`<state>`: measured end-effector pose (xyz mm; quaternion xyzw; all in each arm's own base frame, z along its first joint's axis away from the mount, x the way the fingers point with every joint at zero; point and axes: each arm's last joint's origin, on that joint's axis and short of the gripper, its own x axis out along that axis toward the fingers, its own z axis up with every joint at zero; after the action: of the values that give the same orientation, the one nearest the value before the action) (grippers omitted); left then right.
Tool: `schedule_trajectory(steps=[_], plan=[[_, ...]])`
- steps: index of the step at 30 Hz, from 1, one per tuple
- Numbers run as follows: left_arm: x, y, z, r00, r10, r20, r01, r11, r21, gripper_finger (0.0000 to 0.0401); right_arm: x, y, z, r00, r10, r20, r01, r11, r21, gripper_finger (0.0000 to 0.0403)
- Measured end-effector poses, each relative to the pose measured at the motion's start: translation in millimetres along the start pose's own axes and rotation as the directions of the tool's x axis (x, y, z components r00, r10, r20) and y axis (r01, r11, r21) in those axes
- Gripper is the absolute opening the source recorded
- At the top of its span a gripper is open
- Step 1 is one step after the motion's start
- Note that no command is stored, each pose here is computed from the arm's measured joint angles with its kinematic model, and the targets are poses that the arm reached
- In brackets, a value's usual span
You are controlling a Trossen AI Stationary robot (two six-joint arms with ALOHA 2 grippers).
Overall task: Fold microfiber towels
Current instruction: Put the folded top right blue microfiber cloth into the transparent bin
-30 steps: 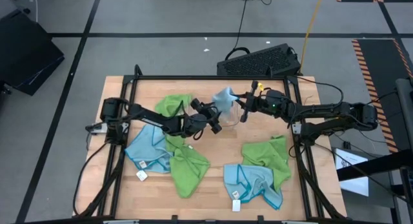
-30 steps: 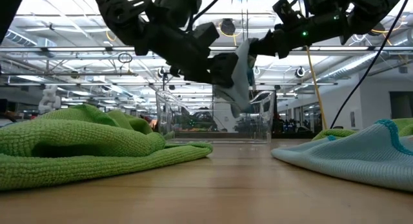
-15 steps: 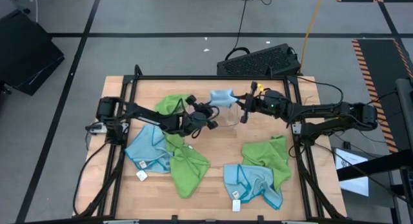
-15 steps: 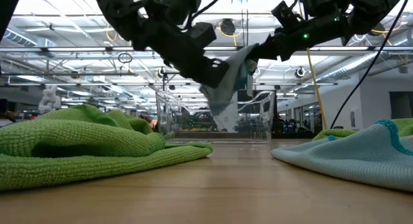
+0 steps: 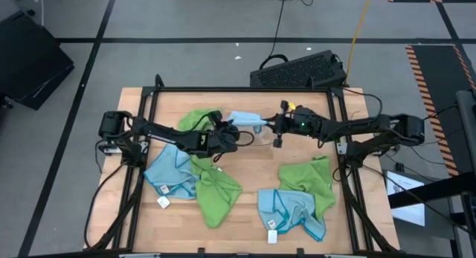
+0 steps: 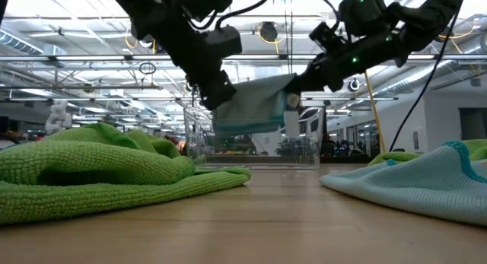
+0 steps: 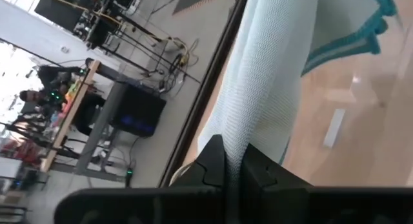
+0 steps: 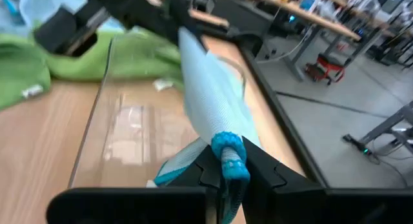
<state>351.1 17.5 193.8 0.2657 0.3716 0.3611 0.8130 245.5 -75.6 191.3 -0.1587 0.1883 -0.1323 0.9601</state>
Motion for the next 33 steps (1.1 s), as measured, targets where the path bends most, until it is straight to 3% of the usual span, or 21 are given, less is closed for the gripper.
schedule_trajectory(steps=[3, 8, 14, 21, 33], plan=[[1.4, 0.1, -3.2, 1.000, -0.014, -0.021, 0.015, 0.998, 0.055, 0.0013, 4.1, 1.9, -4.5, 1.000, 0.007, -0.022, -0.007, 1.000, -0.006, 0.0024], [11.6, 3.3, -7.5, 0.989, -0.147, -0.027, 0.149, 0.987, 0.064, 0.0010, 6.3, 2.9, -8.3, 0.999, 0.007, -0.046, -0.008, 1.000, -0.019, 0.0026], [27.5, 13.3, -11.2, 0.989, -0.144, -0.044, 0.147, 0.986, 0.074, 0.0012, 6.5, -5.7, -11.6, 0.998, -0.023, -0.058, 0.021, 0.999, -0.036, 0.0026], [40.2, 22.7, -16.6, 0.975, -0.214, -0.055, 0.217, 0.975, 0.054, 0.0010, 6.4, -12.1, -14.3, 0.997, -0.043, -0.067, 0.040, 0.998, -0.050, 0.0032], [46.8, 25.8, -22.3, 0.946, -0.319, -0.061, 0.320, 0.947, 0.021, 0.0017, 5.6, -24.0, -19.2, 0.999, 0.018, -0.041, -0.017, 1.000, 0.018, 0.0098]])
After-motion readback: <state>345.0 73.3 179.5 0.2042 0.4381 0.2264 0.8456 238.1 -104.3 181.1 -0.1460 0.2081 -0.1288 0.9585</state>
